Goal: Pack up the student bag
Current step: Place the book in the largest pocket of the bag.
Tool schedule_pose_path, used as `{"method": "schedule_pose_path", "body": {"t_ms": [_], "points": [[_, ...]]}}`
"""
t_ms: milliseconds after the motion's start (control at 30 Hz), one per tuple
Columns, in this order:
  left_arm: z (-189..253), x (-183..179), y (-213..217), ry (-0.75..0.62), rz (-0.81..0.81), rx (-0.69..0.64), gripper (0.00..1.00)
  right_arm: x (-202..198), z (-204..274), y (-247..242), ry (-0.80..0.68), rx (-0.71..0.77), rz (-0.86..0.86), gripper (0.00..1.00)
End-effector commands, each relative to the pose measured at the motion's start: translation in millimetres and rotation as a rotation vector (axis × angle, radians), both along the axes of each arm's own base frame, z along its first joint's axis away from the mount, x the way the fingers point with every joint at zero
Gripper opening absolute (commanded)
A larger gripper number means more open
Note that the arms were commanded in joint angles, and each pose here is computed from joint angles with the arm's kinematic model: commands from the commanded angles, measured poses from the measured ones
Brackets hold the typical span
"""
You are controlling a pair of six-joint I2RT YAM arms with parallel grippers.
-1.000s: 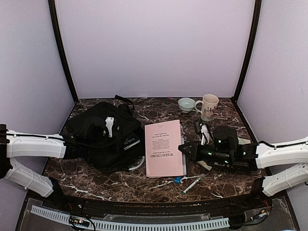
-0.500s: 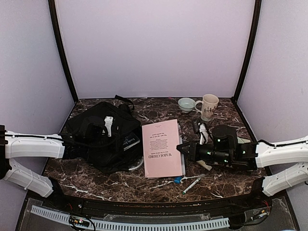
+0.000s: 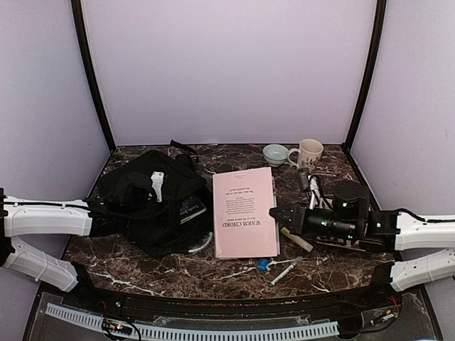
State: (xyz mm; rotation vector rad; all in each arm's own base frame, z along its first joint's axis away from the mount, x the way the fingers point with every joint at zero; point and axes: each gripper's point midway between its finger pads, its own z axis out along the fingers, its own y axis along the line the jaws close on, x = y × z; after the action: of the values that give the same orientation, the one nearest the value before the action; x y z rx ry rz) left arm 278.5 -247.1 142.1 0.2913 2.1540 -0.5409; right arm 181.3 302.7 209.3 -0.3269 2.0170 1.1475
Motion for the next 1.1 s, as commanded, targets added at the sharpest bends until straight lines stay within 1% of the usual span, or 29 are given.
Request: {"method": "schedule_pose_path", "body": {"t_ms": [0,267,567,1067], "points": [[20,1,3,-0.065,0.013,-0.033,0.00,-15,13,-2,-0.009,0.072,0.060,0.00],[28,-1,2,-0.079,0.000,-0.055,0.00,-33,9,1,0.030,0.138,0.142,0.00],[35,-4,-4,-0.081,-0.032,-0.086,0.00,-39,-12,22,0.095,0.167,0.222,0.00],[44,-16,-18,-0.058,-0.118,-0.153,0.00,-16,-38,70,0.170,0.159,0.227,0.00]]}}
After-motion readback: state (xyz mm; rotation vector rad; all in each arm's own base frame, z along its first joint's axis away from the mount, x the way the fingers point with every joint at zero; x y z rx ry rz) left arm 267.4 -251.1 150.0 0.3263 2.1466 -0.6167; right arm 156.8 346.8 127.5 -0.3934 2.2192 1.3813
